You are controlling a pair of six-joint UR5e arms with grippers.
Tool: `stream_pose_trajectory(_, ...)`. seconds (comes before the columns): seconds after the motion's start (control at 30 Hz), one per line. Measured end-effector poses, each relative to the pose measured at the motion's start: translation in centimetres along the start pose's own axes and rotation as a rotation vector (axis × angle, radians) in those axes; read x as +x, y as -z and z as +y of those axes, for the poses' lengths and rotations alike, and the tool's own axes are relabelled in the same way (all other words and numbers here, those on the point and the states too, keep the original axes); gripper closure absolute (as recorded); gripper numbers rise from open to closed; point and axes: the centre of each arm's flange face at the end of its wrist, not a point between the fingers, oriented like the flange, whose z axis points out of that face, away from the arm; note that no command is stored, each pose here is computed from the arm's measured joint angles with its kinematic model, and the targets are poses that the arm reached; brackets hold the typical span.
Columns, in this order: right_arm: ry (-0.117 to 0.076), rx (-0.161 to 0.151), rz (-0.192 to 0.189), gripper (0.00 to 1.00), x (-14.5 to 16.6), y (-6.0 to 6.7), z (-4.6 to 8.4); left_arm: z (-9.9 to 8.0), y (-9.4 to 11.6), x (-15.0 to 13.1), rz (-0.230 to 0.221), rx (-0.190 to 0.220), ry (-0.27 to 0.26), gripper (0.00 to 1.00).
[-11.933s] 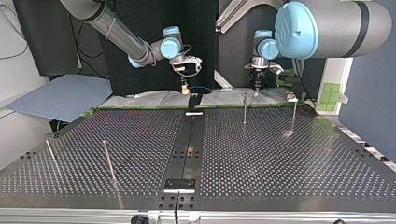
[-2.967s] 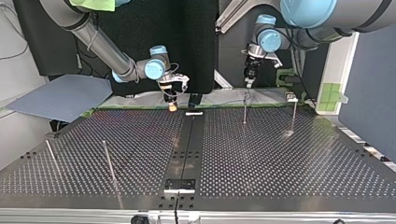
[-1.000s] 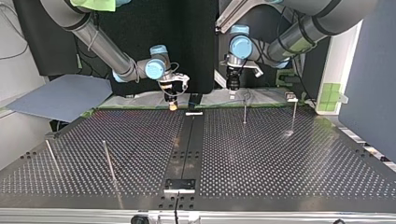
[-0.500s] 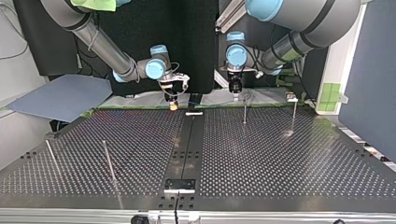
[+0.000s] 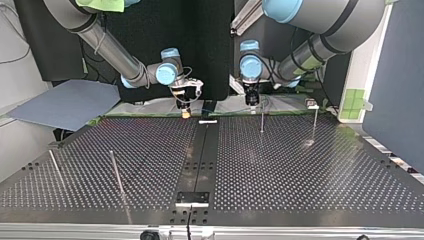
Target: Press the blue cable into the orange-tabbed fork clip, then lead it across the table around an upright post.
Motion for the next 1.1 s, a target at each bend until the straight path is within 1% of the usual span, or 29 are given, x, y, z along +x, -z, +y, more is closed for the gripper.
stream_pose_trajectory(0.13,0.0,0.0,0.0,1.0,0.0,0.0,0.0,-0.4,-0.3,-0.3,-0.002,0.01,-0.002,0.0)
stream_pose_trajectory(0.37,0.001,0.0,-0.001,1.0,0.0,0.0,0.0,0.1,-1.0,-0.7,-0.012,-0.015,0.003,0.0)
stream_pose_trajectory(0.57,0.001,0.0,-0.002,1.0,-0.1,0.0,0.0,0.1,-1.4,-1.0,-0.017,-0.016,0.006,0.0)
stream_pose_trajectory(0.83,0.001,0.0,-0.002,1.0,-0.1,0.0,0.0,-0.2,-1.4,-1.0,0.003,0.018,0.003,0.0)
stream_pose_trajectory(0.9,0.001,0.0,-0.002,1.0,-0.1,0.0,0.0,-0.4,-1.4,-0.9,0.01,0.033,0.004,0.0)
stream_pose_trajectory(1.1,0.001,0.002,-0.003,1.0,-0.1,0.0,0.0,-0.7,-1.5,-0.9,0.015,0.082,0.036,0.0)
